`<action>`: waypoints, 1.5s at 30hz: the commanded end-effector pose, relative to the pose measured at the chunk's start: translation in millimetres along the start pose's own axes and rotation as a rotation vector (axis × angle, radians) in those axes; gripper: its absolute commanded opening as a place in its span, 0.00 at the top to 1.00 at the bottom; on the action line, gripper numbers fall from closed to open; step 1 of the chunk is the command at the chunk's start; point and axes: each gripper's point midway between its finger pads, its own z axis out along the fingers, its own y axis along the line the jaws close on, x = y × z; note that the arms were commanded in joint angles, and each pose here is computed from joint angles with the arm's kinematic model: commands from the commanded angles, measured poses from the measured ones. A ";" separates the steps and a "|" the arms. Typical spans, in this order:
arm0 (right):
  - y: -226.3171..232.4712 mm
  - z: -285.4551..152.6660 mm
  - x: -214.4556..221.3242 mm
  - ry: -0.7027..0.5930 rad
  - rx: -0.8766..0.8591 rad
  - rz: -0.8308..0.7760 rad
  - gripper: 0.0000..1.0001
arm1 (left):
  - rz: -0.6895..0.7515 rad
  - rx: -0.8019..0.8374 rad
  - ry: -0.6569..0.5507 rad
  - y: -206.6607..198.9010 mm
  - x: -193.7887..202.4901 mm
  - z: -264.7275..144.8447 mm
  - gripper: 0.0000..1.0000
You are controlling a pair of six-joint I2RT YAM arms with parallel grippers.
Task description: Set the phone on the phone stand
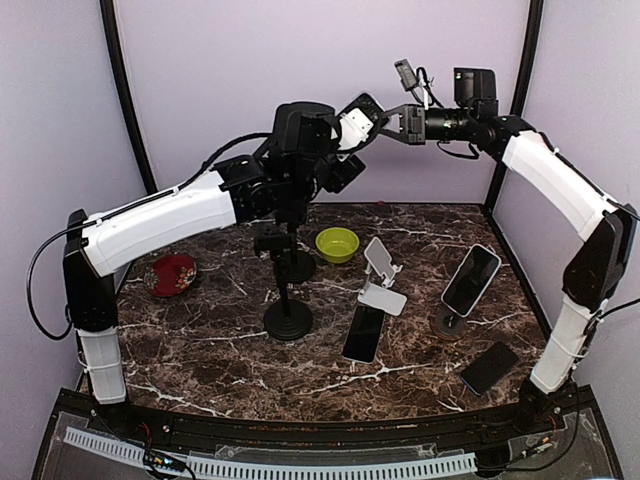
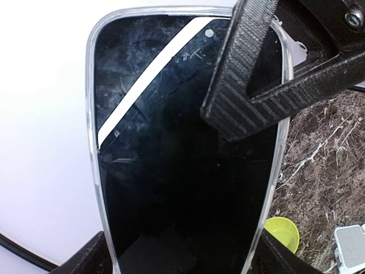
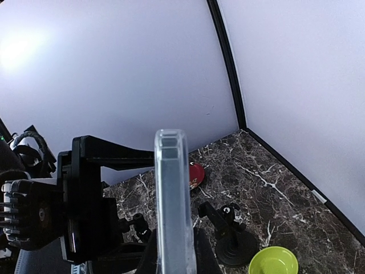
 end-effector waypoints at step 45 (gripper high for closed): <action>95.0 -107.1 168.0 0.439 -0.034 -0.340 1.00 | -0.238 0.953 0.089 -158.7 -19.3 -151.3 0.19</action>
